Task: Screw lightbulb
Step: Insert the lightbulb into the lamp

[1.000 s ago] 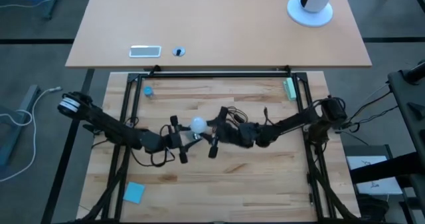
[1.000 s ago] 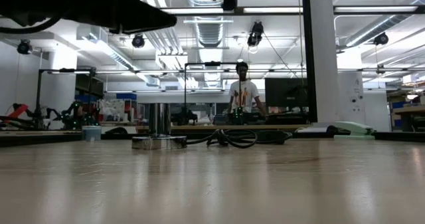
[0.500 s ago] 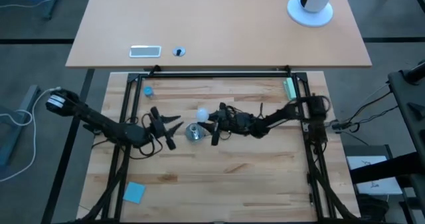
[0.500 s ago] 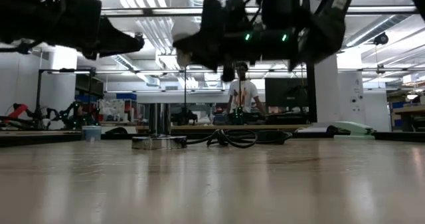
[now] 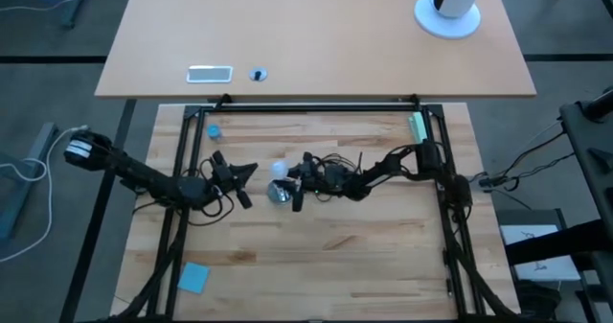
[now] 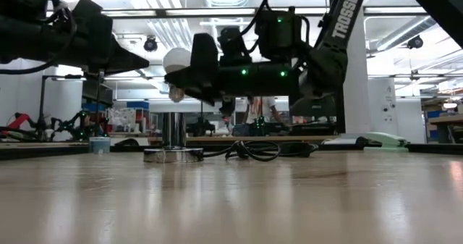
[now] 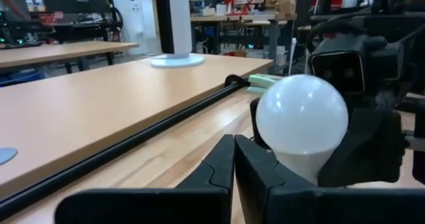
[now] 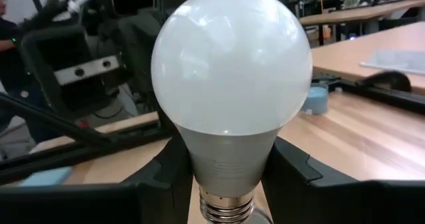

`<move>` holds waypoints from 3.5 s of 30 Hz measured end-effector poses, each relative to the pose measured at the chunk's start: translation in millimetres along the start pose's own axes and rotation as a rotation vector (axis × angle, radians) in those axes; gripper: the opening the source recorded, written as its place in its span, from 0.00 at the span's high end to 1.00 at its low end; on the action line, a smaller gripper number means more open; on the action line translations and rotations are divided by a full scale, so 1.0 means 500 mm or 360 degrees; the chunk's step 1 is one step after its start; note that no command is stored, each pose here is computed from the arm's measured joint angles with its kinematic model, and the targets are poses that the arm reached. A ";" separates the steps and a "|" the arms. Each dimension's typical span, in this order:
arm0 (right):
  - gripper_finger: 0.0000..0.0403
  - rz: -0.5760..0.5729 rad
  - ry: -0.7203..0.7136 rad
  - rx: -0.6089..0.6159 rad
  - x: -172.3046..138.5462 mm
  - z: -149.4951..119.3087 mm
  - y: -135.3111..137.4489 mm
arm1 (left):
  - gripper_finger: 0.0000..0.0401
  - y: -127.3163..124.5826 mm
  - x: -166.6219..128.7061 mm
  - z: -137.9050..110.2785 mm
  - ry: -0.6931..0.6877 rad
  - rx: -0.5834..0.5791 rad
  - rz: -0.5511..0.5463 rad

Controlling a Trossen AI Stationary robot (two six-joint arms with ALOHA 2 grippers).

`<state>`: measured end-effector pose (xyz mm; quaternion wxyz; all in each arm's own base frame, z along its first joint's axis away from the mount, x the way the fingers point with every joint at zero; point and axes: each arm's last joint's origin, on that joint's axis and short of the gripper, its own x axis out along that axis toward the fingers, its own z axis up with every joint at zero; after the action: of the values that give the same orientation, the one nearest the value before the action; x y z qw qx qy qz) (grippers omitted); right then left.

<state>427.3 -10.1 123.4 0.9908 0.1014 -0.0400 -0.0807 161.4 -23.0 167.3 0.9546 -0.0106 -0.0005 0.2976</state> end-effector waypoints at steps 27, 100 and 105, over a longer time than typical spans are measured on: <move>0.68 0.0031 0.0079 -0.0245 0.000 -0.043 -0.005 | 1.00 -0.005 0.012 -0.016 0.0021 0.0048 0.0025; 0.40 0.0043 0.0425 -0.0316 -0.010 -0.021 0.026 | 1.00 -0.098 0.104 -0.010 -0.0023 0.0376 -0.0214; 0.40 0.0028 0.0530 -0.0328 -0.018 0.006 0.032 | 1.00 -0.098 0.104 -0.010 -0.0021 0.0371 -0.0214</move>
<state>420.4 6.3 129.0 0.9895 0.0111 0.1321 -0.0579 232.2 -34.0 163.0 0.9671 0.1026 0.0270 0.2310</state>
